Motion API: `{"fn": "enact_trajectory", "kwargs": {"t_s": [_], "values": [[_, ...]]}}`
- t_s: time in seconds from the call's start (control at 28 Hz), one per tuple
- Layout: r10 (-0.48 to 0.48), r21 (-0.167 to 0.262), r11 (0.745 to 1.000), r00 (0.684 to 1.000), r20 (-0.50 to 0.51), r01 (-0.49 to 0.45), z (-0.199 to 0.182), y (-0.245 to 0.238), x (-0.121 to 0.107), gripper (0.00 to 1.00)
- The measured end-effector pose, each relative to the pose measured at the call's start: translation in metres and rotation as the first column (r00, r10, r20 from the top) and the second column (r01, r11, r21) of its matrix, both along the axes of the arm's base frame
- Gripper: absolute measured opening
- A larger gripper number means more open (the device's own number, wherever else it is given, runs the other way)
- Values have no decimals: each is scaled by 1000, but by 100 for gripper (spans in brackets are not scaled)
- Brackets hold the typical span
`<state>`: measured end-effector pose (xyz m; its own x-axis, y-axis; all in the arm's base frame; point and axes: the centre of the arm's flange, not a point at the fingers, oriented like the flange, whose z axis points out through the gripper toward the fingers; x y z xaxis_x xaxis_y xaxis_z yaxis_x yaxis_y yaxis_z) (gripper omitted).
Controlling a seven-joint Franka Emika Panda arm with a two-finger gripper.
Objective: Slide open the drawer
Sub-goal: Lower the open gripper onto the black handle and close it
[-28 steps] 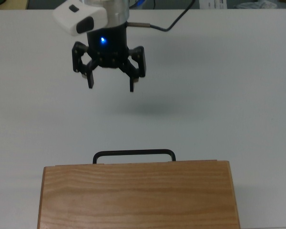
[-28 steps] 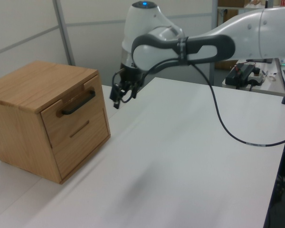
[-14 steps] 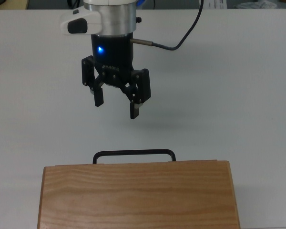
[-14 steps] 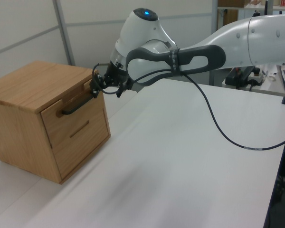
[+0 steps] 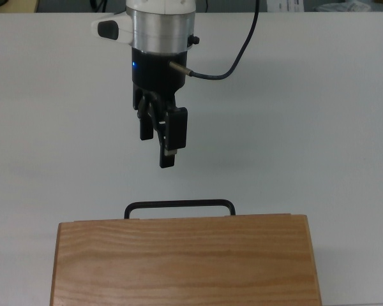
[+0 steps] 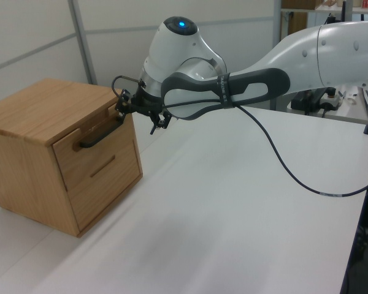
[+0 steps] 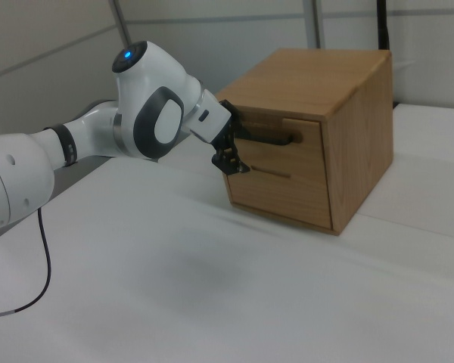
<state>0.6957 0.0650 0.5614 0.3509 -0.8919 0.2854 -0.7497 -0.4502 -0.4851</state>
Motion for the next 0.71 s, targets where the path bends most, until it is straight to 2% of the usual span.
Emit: {"fn": "enact_trajectory", "kwargs": {"t_s": [0.29, 0.71], "values": [[-105, 81, 991, 994, -10, 105, -8, 9, 2, 91], [-144, 141, 980, 990, -5, 144, -21, 28, 18, 90]]}}
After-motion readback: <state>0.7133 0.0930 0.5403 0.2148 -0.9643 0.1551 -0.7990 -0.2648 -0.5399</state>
